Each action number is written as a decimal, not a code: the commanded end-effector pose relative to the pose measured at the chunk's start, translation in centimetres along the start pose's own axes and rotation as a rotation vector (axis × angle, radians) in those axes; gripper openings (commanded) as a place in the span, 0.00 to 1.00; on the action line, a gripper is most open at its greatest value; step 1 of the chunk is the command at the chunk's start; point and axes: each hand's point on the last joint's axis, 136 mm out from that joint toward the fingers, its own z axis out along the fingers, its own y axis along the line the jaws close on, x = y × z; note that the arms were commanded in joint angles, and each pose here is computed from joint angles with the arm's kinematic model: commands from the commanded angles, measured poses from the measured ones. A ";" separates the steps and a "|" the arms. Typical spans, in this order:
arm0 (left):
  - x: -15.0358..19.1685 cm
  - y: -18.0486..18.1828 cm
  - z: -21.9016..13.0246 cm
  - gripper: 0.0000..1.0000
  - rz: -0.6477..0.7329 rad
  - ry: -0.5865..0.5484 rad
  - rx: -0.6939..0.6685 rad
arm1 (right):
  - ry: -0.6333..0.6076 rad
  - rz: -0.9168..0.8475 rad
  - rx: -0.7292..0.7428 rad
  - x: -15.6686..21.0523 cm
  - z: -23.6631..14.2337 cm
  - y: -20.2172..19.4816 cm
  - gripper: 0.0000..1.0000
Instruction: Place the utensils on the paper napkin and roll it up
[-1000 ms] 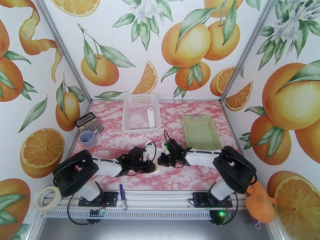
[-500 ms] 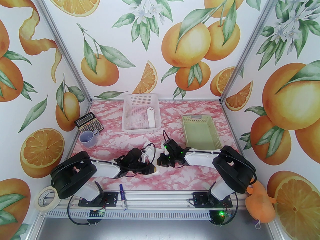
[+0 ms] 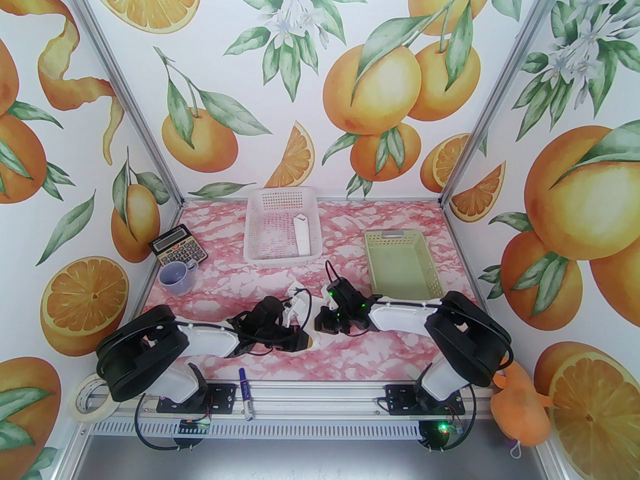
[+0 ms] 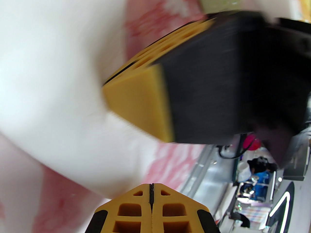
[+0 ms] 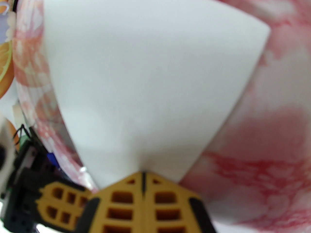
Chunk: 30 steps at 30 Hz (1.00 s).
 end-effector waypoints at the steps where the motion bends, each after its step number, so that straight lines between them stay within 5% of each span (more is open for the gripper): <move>1: 0.3 0.5 0.2 0.06 0.026 0.019 -0.026 | 0.071 0.062 0.207 2.8 0.7 -5.7 0.00; 30: 2.6 4.3 -0.9 0.05 0.005 0.042 -0.164 | 0.072 0.067 0.242 2.9 0.7 -6.4 0.00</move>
